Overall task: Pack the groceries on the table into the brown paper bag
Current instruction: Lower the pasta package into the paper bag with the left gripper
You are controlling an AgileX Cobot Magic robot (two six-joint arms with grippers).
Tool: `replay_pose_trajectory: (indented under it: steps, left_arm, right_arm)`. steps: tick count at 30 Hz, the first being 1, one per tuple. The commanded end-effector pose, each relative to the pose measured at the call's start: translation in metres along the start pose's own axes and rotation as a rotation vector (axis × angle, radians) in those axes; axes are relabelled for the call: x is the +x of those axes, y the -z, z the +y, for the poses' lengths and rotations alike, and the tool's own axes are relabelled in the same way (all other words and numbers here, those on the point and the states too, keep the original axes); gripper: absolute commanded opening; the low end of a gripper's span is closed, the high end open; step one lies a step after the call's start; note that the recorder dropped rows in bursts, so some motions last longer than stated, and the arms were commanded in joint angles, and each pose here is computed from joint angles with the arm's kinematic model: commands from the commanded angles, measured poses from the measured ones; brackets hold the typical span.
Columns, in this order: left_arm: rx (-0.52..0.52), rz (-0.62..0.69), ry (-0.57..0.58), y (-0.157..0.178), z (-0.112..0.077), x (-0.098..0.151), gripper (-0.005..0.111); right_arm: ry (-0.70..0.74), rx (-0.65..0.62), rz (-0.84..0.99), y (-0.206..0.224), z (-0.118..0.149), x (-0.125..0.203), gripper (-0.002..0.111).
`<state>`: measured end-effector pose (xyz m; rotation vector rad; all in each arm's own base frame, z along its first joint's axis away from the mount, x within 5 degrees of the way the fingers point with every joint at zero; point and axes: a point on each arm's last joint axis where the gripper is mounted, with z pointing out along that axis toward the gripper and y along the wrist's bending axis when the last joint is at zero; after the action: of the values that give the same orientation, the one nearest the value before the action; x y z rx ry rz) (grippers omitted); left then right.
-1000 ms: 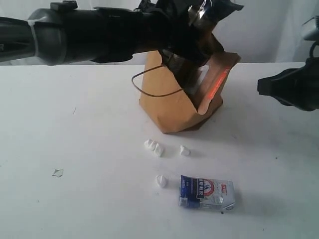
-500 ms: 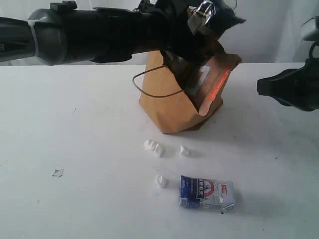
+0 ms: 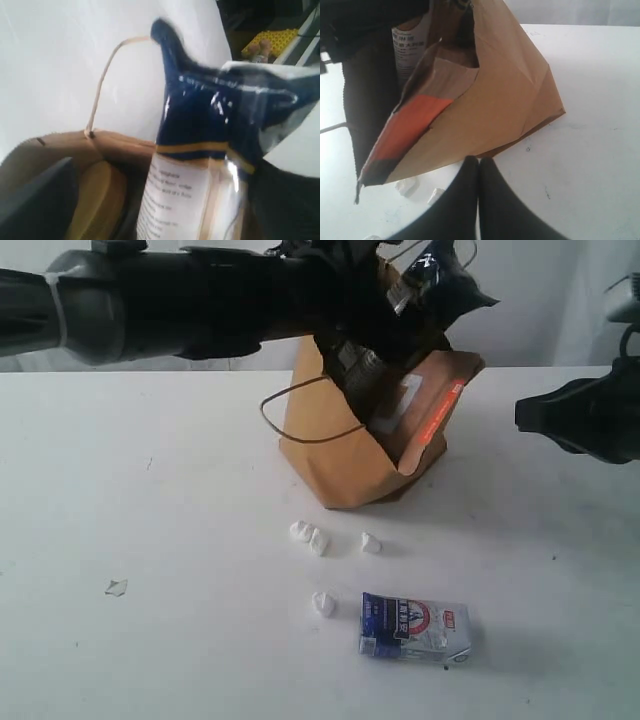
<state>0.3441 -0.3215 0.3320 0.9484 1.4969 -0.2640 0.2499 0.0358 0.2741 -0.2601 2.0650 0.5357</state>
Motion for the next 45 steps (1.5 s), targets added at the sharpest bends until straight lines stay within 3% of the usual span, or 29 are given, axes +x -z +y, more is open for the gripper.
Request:
replay_pose_trajectory:
  steps: [1,6,15,26,34,37,40,42,45]
  left_arm:
    - [0.009,-0.088,0.022,0.021,0.008,-0.029,0.09]
    - [-0.002,-0.116,0.067,0.031,0.013,-0.04,0.083]
    - [-0.012,-0.124,0.095,0.036,0.015,-0.044,0.043]
    - [-0.014,-0.123,0.095,0.036,0.015,-0.044,0.039]
    - [-0.084,-0.055,0.07,0.049,-0.002,-0.049,0.037]
    - [-0.159,0.021,0.043,0.058,-0.008,-0.045,0.028]
    - [-0.224,0.087,0.017,0.069,-0.013,-0.041,0.01]
    - [-0.21,0.083,0.013,0.077,-0.018,-0.043,0.0]
    - [-0.149,0.013,0.047,0.101,-0.025,-0.057,0.0]
  right_arm:
    - [0.006,0.009,-0.003,0.0,-0.001,0.0,0.0]
    - [0.006,0.009,-0.003,0.0,-0.001,0.0,0.0]
    - [0.006,0.007,-0.003,0.0,-0.001,0.0,0.0]
    - [0.006,0.007,-0.003,0.0,-0.001,0.0,0.0]
    - [0.006,0.007,-0.003,0.0,-0.001,0.0,0.0]
    - [0.006,0.007,-0.003,0.0,-0.001,0.0,0.0]
    - [0.006,0.007,-0.003,0.0,-0.001,0.0,0.0]
    - [0.007,0.005,-0.003,0.0,0.0,0.0,0.0]
    - [0.029,0.004,-0.002,0.0,0.0,0.0,0.0]
